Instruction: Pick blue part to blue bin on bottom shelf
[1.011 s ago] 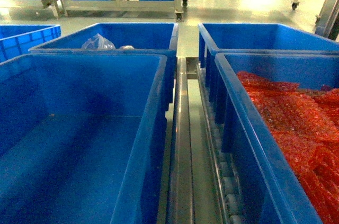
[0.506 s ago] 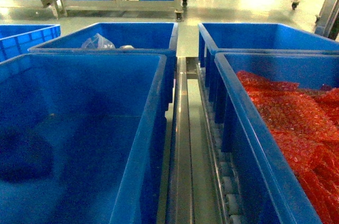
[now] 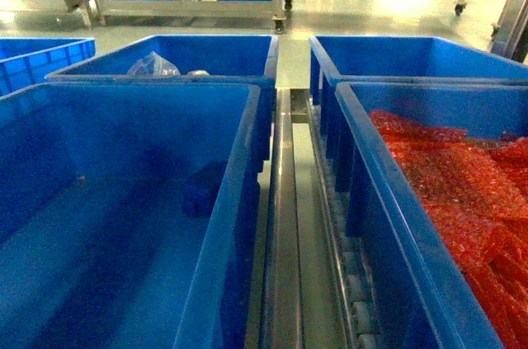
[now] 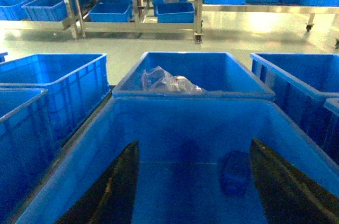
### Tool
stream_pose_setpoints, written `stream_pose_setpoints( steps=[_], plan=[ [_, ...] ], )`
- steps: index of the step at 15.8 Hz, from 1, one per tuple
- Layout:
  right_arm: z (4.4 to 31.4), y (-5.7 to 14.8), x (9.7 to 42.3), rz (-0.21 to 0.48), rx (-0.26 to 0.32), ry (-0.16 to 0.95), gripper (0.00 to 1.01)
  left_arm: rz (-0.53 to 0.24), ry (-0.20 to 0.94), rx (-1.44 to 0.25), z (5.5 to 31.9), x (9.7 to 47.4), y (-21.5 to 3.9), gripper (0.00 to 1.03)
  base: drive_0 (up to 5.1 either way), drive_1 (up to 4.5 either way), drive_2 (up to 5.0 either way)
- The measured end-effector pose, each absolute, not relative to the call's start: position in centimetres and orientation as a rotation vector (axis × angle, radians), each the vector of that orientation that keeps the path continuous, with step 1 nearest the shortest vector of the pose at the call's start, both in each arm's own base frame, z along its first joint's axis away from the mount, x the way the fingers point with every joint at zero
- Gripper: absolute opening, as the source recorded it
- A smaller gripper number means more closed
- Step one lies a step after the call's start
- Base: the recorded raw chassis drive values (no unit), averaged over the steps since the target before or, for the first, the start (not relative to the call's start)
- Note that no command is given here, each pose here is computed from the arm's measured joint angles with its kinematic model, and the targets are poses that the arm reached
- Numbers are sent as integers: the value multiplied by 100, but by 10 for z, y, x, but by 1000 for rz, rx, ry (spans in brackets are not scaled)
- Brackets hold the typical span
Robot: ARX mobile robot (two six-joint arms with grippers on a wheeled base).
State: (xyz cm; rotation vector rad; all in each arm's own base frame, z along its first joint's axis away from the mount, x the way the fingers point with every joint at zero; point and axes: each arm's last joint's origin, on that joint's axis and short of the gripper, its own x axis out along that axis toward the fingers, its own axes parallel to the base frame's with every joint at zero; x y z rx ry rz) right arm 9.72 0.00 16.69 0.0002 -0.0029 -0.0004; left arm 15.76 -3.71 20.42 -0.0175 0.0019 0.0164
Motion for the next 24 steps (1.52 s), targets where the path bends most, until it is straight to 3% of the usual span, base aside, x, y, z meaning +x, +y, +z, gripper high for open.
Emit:
stream_pose_setpoints(
  steps=[4, 5, 8, 9, 11, 24],
  plan=[
    [167, 0, 97, 0, 0, -3, 98, 8, 3, -17, 189, 141, -19, 7, 0, 0, 0],
    [167, 0, 97, 0, 0, -2, 98, 5, 5, -16, 185, 137, -16, 2, 0, 0, 0],
    [167, 0, 97, 0, 0, -3, 98, -16, 10, -16, 178, 128, -7, 2, 0, 0, 0],
    [167, 0, 97, -1, 0, -2, 98, 15, 5, -16, 177, 126, 1, 2, 0, 0, 0],
    [167, 0, 97, 0, 0, -3, 98, -4, -28, -15, 173, 122, 0, 2, 0, 0, 0],
    [167, 0, 97, 0, 0, -1, 98, 0, 10, -11, 165, 98, 0, 2, 0, 0, 0]
  ],
)
